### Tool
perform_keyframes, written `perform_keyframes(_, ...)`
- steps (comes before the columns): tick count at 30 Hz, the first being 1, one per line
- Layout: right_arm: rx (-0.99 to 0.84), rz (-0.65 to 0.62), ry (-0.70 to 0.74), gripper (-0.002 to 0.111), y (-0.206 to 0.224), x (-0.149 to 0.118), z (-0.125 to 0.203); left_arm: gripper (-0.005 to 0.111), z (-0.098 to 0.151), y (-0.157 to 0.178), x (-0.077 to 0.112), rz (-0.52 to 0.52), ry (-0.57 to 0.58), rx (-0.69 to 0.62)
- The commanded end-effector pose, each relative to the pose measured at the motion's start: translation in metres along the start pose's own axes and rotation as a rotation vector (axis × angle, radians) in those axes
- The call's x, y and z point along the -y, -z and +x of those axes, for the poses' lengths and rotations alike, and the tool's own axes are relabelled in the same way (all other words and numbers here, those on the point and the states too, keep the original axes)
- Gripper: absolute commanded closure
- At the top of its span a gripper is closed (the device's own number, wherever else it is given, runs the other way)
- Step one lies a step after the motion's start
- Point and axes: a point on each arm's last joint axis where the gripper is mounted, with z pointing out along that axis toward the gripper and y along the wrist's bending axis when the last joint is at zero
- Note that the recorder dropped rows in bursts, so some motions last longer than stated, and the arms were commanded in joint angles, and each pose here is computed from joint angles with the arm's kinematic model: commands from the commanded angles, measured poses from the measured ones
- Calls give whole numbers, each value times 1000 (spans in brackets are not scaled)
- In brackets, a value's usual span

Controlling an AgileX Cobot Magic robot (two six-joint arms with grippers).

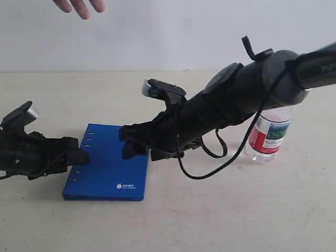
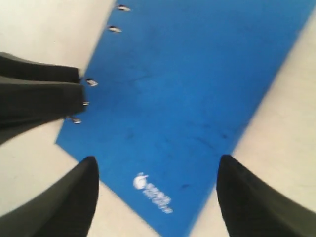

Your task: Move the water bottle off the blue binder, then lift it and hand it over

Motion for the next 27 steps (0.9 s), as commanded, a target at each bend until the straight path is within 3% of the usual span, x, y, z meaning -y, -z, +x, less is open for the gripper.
perform_keyframes(1,-2,15,-115,48,3,31,-8,48,-7,0,-2,-37,-44,21)
perform_keyframes(8,-75,-147,-146,68,0,53,-4,48,-9,0,6,38,-66,24)
perform_keyframes(12,-85,-198,-131,68,-6,52,-1,48,-9,0,6,40,-70,24)
perform_keyframes(17,-72,-173,-181,68,-19,64,3,48,-9,0,9,70,-69,23)
perform_keyframes(25,12,-306,-181,68,-31,63,1,48,-9,0,13,114,-69,21)
perform_keyframes(27,29,-422,-127,68,-27,53,-1,48,-9,0,13,115,-71,21)
